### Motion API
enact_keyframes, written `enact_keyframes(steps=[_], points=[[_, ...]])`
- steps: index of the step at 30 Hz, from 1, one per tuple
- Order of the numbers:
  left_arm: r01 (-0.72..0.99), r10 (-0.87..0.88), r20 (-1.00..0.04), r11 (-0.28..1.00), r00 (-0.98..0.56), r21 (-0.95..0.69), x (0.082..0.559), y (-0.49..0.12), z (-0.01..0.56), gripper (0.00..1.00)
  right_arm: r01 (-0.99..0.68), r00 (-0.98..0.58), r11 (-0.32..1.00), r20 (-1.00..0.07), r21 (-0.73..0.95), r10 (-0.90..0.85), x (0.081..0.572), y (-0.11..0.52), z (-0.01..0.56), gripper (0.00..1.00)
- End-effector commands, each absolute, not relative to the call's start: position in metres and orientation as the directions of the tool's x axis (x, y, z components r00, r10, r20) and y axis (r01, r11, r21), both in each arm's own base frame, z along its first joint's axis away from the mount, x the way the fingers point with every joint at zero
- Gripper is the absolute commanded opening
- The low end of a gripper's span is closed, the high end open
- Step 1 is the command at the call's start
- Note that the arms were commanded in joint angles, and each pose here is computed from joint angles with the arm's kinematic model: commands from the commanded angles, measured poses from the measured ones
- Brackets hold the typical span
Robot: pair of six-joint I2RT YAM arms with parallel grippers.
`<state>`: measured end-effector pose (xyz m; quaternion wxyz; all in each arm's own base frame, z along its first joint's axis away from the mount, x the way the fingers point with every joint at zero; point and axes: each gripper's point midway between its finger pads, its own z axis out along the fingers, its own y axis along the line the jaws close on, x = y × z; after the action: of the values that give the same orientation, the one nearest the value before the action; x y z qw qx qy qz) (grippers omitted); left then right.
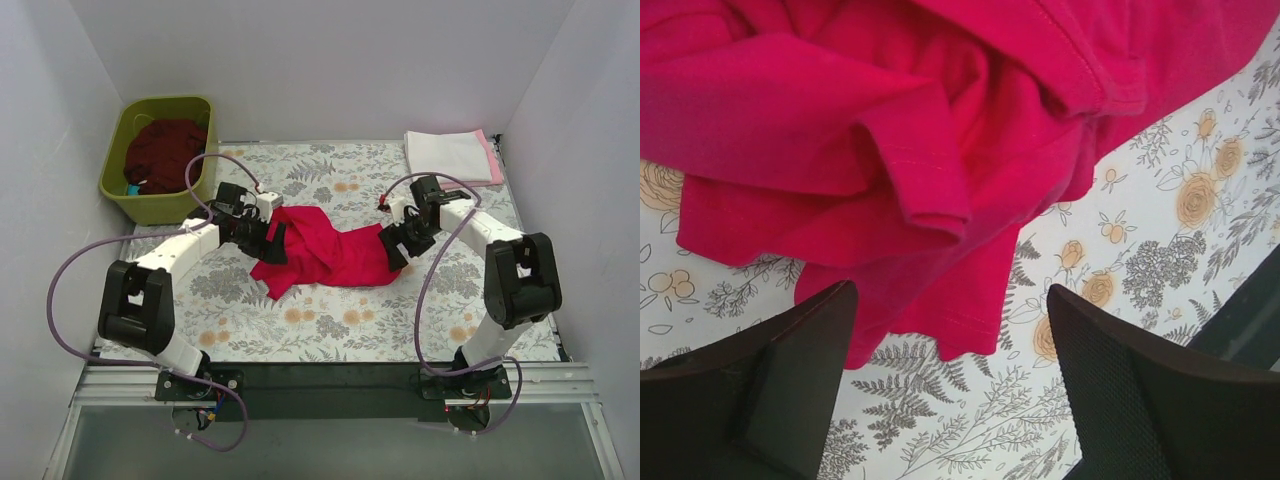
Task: Fold and stack the t-shirts
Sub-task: Flatten the tshirt out
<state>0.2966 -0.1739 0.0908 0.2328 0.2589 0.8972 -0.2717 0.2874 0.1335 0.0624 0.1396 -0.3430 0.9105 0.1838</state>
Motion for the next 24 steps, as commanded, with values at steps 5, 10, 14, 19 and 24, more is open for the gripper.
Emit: enact_keyframes(steps=[5, 10, 14, 19, 24], points=[[0.549, 0.262, -0.593, 0.748, -0.761, -0.374, 0.33, -0.181, 0.1, 0.62, -0.677, -0.724, 0.709, -0.348, 0.196, -0.596, 0.309, 0.142, 0.038, 0.61], [0.481, 0.166, -0.607, 0.778, -0.778, -0.404, 0.359, -0.177, 0.113, 0.6, -0.664, -0.734, 0.731, -0.326, 0.16, -0.595, 0.313, 0.134, 0.031, 0.12], [0.481, 0.134, -0.623, 0.764, -0.771, -0.43, 0.369, -0.179, 0.124, 0.6, -0.654, -0.734, 0.745, -0.35, 0.132, -0.582, 0.317, 0.125, 0.042, 0.01], [0.467, 0.124, -0.587, 0.742, -0.8, -0.48, 0.368, -0.186, 0.12, 0.61, -0.642, -0.729, 0.759, -0.396, 0.111, -0.559, 0.325, 0.113, 0.061, 0.01], [0.462, 0.114, -0.535, 0.671, -0.837, -0.579, 0.352, -0.2, 0.127, 0.64, -0.663, -0.708, 0.741, -0.408, 0.105, -0.576, 0.32, 0.111, 0.071, 0.01]])
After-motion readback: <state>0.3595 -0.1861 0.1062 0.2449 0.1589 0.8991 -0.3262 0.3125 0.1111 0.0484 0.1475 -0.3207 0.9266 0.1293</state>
